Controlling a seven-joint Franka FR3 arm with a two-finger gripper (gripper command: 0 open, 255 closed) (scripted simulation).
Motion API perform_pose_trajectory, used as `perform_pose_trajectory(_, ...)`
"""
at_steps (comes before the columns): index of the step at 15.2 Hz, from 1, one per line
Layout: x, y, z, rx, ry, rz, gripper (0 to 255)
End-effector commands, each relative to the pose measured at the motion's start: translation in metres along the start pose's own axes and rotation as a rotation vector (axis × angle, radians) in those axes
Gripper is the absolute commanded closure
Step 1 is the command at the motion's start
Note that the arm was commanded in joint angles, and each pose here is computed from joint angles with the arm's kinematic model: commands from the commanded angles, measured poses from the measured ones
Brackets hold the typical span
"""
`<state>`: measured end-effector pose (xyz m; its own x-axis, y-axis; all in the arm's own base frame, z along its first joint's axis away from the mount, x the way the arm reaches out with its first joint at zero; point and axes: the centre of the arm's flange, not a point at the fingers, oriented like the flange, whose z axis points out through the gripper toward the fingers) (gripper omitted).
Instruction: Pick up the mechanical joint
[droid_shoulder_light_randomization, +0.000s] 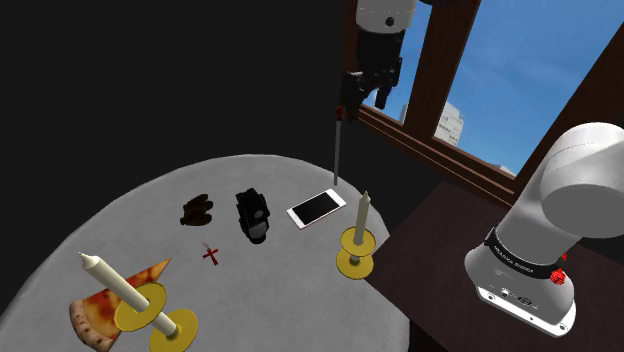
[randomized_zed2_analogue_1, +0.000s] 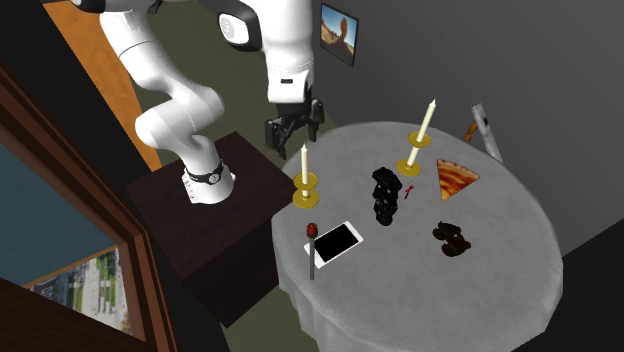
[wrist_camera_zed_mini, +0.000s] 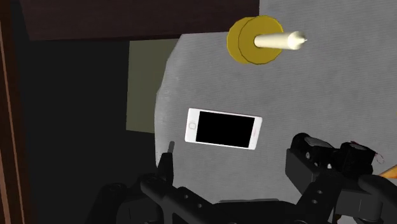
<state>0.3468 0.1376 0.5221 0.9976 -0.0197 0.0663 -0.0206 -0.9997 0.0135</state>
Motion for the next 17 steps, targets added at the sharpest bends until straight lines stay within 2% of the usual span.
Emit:
perform_pose_trajectory(1, 0.005, -0.019, 0.016, 0.009, 0.01, 0.004, 0)
perform_pose_trajectory(17, 0.064, -0.174, 0.13, 0.069, 0.073, 0.028, 0)
